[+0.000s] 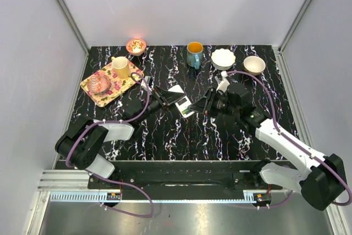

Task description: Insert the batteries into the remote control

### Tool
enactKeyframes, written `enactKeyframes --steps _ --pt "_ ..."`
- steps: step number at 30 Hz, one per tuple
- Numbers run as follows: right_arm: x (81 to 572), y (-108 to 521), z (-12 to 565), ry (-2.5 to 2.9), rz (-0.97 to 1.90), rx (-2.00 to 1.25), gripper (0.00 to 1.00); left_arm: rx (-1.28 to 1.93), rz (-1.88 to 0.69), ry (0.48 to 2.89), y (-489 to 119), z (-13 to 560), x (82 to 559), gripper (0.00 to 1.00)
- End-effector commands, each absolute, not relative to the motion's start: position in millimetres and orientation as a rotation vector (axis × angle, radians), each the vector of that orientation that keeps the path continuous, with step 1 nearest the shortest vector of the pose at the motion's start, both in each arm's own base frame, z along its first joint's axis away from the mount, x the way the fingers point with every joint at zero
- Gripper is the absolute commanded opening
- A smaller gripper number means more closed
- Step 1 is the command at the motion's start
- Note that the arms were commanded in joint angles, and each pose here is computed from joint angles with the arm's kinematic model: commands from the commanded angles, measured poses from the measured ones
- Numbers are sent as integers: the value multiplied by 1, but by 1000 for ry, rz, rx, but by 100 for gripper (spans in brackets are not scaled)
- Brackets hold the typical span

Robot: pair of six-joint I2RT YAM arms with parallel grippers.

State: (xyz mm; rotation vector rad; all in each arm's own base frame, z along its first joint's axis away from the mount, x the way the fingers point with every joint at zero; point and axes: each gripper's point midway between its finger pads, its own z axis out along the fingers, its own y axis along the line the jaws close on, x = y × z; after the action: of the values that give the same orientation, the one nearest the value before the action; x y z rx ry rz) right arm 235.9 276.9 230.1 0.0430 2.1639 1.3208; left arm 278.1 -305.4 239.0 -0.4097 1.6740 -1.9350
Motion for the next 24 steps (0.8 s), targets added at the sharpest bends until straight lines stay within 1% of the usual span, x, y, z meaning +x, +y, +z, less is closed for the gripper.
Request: enactKeyframes --steps 1,2,6,7,8,13,15,16,18,19,23,24 --pt "235 273 218 2220 1247 -25 0 -162 -2090 1348 -298 313 251 10" --pt "234 275 219 2222 1262 -28 0 -153 -2098 1336 -297 315 249 13" --pt "231 281 223 2214 1329 -36 0 -125 -2119 1333 -299 317 246 15" --pt "231 281 224 2209 1334 -39 0 -114 -2122 1333 -300 318 245 14" --pt "229 283 224 2213 1340 -44 0 -102 -2124 1330 -300 319 244 0" --pt "230 284 230 2206 1360 -31 0 -150 -2076 1369 -298 311 248 0" --pt "230 283 231 2210 1369 -7 6 -187 -2028 1386 -296 304 253 0" --pt "231 284 231 2211 1372 0 14 -200 -2013 1397 -295 304 255 0" --pt "230 284 231 2216 1381 19 23 -209 -1988 1399 -293 303 256 0" --pt "231 283 231 2215 1381 28 31 -227 -1975 1424 -294 298 259 0" --pt "232 285 235 2192 1412 41 45 -257 -1948 1451 -293 290 263 0" --pt "231 286 235 2198 1425 45 46 -263 -1946 1451 -293 290 264 0"
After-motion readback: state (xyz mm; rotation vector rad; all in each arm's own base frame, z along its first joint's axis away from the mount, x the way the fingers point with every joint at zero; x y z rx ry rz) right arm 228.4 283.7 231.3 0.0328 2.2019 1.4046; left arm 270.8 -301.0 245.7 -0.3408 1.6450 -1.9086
